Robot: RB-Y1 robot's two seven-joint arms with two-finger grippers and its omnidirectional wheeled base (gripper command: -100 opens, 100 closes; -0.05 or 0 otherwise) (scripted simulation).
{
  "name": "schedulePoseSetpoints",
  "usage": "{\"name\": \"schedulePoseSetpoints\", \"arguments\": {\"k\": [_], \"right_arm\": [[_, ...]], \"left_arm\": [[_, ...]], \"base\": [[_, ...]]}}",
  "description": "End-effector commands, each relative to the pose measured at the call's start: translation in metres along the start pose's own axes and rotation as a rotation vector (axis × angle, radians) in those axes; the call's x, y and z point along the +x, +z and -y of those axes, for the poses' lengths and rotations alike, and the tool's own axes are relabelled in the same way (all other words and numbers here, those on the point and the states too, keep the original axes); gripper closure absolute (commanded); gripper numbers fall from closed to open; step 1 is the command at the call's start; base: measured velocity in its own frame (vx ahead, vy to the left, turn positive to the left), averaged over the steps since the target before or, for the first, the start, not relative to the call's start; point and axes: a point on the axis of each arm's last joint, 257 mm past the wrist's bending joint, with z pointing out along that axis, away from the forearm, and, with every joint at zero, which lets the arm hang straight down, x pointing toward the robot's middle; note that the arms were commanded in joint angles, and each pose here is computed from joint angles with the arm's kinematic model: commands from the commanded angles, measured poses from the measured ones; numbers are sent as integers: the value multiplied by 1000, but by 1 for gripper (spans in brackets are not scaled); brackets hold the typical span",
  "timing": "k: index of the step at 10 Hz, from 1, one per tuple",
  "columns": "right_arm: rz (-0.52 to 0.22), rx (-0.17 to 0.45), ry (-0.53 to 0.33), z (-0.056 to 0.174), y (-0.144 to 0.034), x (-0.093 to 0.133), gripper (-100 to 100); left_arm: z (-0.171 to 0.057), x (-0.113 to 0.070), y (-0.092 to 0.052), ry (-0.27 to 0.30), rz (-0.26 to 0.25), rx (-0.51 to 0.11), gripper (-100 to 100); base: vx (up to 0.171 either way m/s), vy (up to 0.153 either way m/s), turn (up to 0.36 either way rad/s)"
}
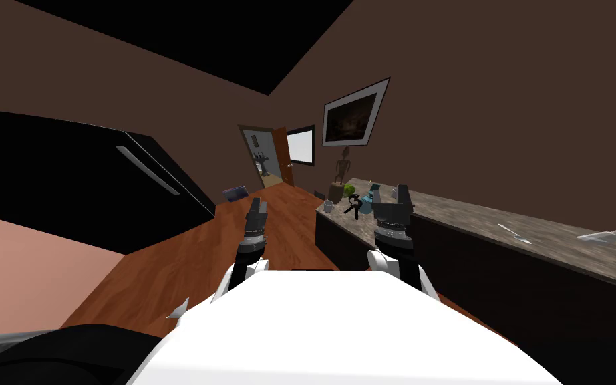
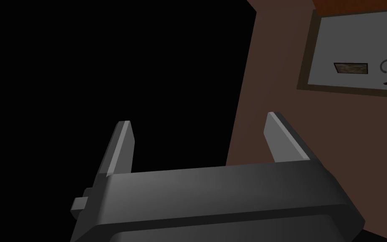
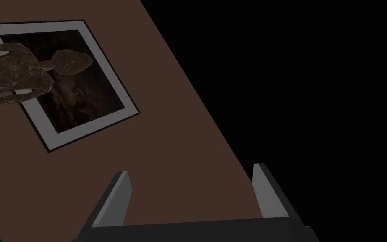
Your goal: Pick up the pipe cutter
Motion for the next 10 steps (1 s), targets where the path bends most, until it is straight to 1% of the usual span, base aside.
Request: {"name": "schedulePoseSetpoints", "arguments": {"k": [1,4,7,8,10], "right_arm": [[-45,18,-47,6,-3,4,-100],[-136,58,-147,22,-12,9,-100],[-252,112,-277,47,-28,14,-100],[-261,111,-280,47,-28,15,-100],[-349,151,-374,69,-42,16,-100]], "left_arm": [[0,0,0,0,0,0,0],[0,0,0,0,0,0,0],[0,0,0,0,0,0,0],[0,0,0,0,0,0,0],[0,0,0,0,0,0,0]], "base": [[-23,-27,10],[-46,-68,19],[-45,-85,37],[-25,-47,17],[-32,-62,40]]}}
